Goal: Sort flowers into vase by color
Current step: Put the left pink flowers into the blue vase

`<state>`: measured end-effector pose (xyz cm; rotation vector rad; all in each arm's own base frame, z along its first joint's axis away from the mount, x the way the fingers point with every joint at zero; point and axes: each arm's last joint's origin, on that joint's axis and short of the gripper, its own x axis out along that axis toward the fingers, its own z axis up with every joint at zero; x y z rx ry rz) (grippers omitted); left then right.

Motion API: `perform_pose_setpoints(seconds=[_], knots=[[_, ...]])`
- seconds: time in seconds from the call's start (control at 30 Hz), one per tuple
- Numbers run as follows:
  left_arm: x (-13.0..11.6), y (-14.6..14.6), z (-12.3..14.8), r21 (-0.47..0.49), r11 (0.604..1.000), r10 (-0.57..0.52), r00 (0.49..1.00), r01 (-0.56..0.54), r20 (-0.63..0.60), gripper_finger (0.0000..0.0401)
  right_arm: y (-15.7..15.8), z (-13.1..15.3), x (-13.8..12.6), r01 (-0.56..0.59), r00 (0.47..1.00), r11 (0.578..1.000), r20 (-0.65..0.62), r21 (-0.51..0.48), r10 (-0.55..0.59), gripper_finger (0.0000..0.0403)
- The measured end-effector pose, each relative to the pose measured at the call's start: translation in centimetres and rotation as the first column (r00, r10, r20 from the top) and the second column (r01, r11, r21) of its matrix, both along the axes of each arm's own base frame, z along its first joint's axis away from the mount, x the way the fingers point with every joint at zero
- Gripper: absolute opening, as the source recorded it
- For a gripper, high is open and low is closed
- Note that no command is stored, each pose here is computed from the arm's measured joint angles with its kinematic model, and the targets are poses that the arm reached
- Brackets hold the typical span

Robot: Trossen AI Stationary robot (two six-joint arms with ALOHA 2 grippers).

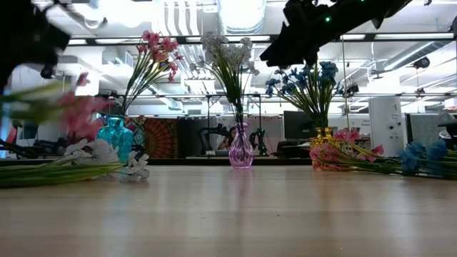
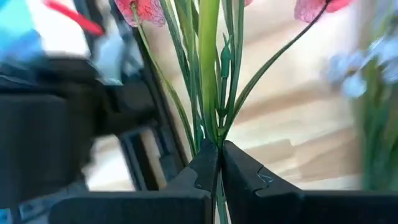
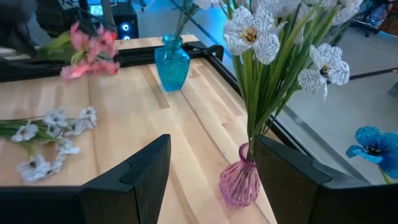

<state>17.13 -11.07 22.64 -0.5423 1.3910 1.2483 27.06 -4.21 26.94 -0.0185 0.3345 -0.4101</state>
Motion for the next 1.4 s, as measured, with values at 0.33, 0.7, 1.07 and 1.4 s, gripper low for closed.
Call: perform_pose_setpoints(seconds=[0.33,0.7,1.07,1.4], knots=[[3.5,-1.9,8.1,0.317,0.874,-0.479,0.761,0.368,0.437,0.0,1.9,0.9,-1.2,-0.07,0.997,0.998,-0.016,0.003,0.07,0.0221],[8.5,-3.5,10.9,0.664,0.409,-0.913,0.285,0.626,0.294,0.0,4.8,-0.8,-0.8,-0.175,0.982,0.984,-0.067,0.028,0.177,0.0221],[10.7,-3.0,6.2,0.815,0.255,-0.964,0.073,0.52,0.254,0.0,5.9,-1.0,-0.7,-0.205,0.977,0.978,-0.046,0.036,0.207,0.0221],[9.3,0.8,4.7,0.937,0.268,-0.949,0.23,0.225,0.216,0.0,5.9,-1.2,-0.7,-0.206,0.978,0.978,-0.037,0.032,0.207,0.0221]])
